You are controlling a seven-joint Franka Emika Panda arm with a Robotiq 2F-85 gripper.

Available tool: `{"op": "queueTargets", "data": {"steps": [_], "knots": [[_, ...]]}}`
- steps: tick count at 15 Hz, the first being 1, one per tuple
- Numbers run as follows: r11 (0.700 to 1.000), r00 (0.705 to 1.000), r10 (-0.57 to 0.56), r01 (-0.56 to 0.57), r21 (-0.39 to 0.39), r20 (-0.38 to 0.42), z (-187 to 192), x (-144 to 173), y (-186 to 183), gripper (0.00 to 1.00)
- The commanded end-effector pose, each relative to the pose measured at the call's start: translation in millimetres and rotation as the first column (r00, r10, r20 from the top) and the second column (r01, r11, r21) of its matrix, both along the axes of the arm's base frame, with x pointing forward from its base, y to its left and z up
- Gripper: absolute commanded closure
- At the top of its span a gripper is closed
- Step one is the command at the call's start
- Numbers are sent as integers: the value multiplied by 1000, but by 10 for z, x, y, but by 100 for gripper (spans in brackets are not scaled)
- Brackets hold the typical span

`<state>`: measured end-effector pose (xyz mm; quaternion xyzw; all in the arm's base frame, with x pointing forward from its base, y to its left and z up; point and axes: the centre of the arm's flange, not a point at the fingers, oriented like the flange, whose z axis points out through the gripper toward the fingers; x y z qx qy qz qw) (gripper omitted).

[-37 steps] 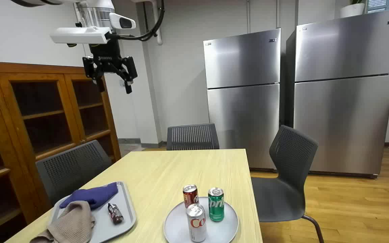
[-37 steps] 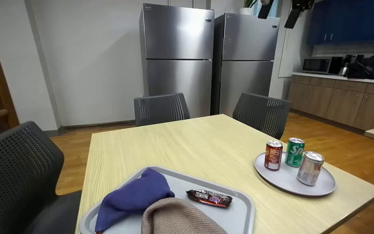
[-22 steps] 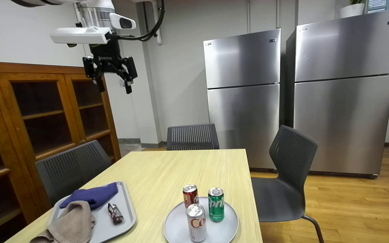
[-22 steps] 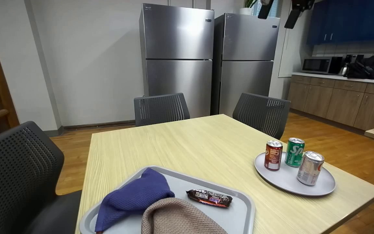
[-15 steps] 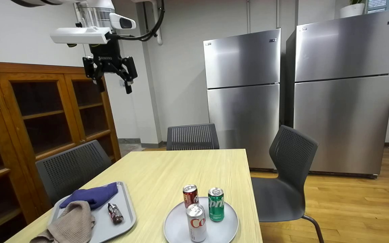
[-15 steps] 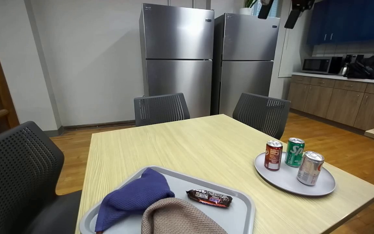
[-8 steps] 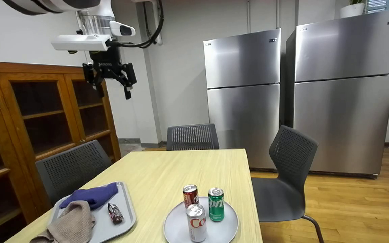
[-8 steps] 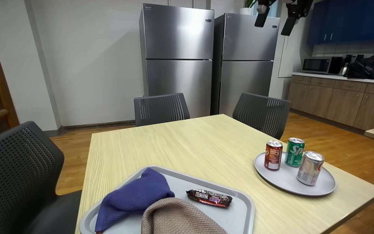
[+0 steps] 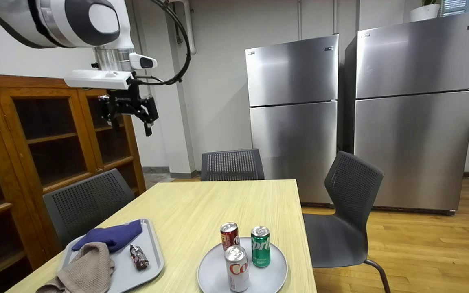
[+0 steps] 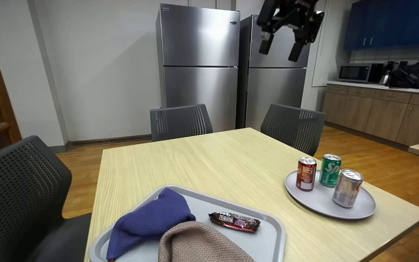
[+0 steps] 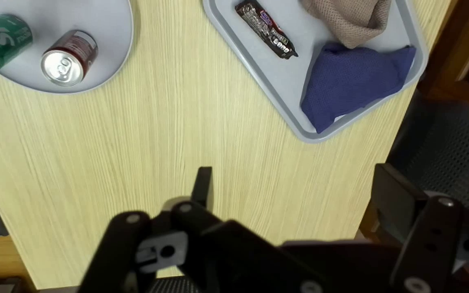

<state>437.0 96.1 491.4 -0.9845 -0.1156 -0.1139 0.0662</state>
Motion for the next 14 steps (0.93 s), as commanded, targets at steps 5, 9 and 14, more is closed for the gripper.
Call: {"op": "queueTargets", "data": {"steps": [5, 9, 14], "knots": [[995, 995, 100, -99, 15, -24, -411, 174, 608, 0], [989, 988, 144, -143, 21, -62, -640, 202, 908, 0], [979, 972, 206, -205, 24, -117, -951, 218, 1215, 0]]}}
